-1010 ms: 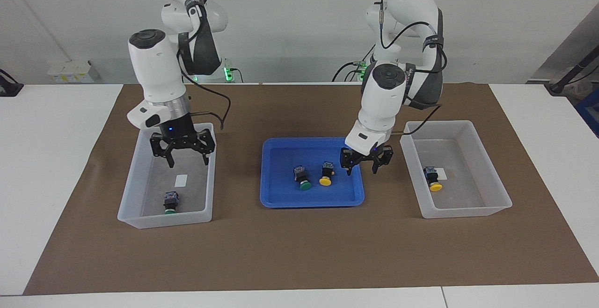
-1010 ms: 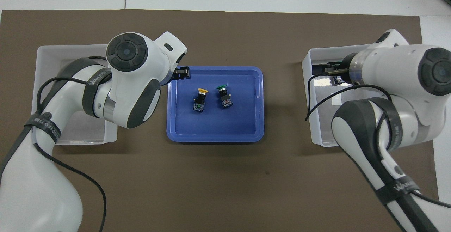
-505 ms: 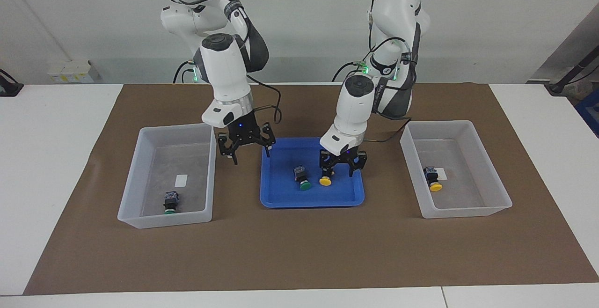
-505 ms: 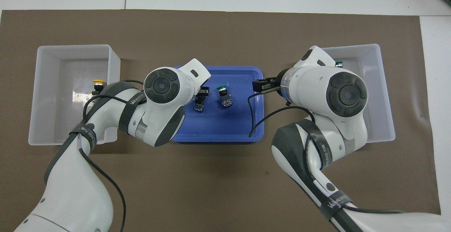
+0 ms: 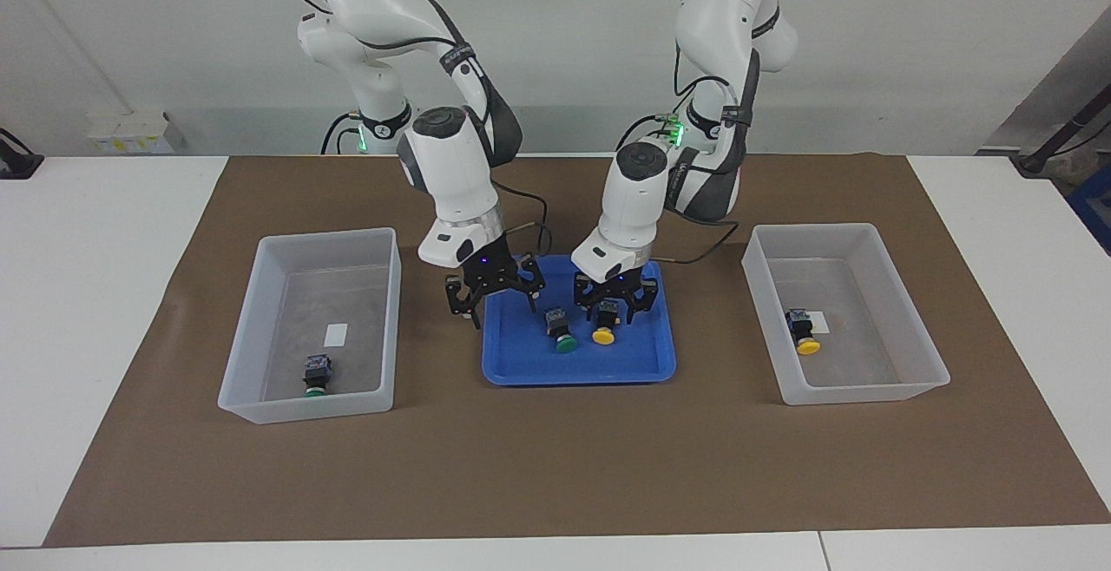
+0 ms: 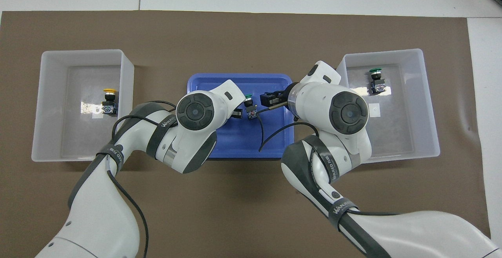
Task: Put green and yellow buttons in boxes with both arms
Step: 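Grasp the second yellow button with the left gripper while the right grasps green, then carry the yellow button to its box with the left gripper while the right carries green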
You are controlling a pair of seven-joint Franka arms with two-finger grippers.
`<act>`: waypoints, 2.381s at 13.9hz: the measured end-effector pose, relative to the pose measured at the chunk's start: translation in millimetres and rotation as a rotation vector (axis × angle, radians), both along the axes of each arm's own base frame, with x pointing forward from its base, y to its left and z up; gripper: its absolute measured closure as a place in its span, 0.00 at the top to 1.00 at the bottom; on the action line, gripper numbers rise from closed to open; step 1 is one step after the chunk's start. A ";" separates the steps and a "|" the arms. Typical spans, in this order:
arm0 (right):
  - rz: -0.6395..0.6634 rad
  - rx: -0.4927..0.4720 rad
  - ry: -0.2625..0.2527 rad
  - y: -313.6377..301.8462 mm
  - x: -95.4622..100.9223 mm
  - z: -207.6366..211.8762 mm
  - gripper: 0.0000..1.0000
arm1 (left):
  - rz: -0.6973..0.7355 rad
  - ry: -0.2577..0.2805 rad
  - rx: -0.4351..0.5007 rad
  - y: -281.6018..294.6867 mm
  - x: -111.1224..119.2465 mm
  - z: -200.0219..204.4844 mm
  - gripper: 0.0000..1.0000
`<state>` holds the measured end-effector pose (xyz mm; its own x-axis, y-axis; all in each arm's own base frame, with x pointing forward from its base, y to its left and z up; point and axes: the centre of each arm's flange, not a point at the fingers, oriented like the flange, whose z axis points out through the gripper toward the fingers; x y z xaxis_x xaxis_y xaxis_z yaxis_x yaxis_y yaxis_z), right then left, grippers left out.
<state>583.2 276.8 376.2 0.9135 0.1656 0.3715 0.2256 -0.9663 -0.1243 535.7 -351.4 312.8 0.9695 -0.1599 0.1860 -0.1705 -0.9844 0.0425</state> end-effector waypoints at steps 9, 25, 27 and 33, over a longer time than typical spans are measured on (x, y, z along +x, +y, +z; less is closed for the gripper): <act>0.004 0.007 0.003 11.0 -4.1 -1.0 1.00 | -0.003 0.002 0.002 2.2 -3.8 -7.2 0.42; 0.105 -0.053 0.016 67.9 -24.0 -83.3 0.65 | 0.240 0.010 0.006 157.2 118.8 107.1 0.42; 0.105 -0.053 0.015 67.5 -23.5 -82.9 0.42 | 0.236 0.040 0.029 202.5 129.7 118.1 0.42; -0.028 -0.076 -0.037 -8.2 12.1 -12.5 0.41 | 0.144 0.079 0.071 312.7 139.2 128.3 0.42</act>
